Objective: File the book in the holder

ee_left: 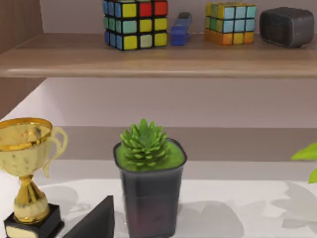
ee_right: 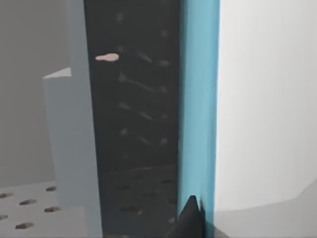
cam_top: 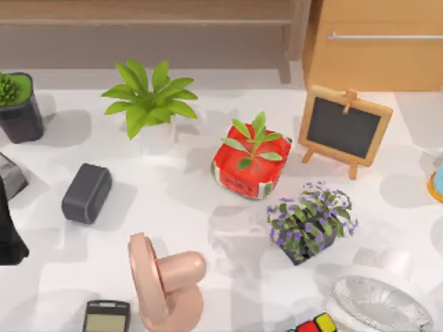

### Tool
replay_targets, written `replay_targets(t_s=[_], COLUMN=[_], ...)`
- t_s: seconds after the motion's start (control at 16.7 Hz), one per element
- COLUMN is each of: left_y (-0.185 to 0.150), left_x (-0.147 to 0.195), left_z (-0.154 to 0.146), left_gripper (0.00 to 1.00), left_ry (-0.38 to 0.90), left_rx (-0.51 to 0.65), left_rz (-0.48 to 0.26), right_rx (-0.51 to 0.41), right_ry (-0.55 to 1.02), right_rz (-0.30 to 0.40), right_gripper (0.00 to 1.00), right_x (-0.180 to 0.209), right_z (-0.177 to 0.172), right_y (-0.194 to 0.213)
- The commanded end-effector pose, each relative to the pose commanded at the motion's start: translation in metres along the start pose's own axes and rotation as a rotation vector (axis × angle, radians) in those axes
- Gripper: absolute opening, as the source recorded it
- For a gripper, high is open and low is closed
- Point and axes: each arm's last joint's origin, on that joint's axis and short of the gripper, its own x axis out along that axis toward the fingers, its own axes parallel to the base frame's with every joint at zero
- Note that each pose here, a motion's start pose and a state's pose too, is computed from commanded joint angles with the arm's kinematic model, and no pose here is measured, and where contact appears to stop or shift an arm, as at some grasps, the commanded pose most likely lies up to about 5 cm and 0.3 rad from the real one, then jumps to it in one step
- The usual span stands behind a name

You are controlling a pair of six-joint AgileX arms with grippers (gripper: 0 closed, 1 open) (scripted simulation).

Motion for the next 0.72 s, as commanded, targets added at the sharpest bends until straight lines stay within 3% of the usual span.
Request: replay_targets(t_s=[0.72], left_y=[0.0], left_x=[0.0], left_z=[0.0], left_gripper=[1.0], left_ry=[0.0], left_rx=[0.0], left_rz=[0.0], right_rx=[0.0], right_ry=[0.0], right_rz=[0.0], right_gripper=[0.0], right_x=[0.03], right_z=[0.0], right_y=[0.003])
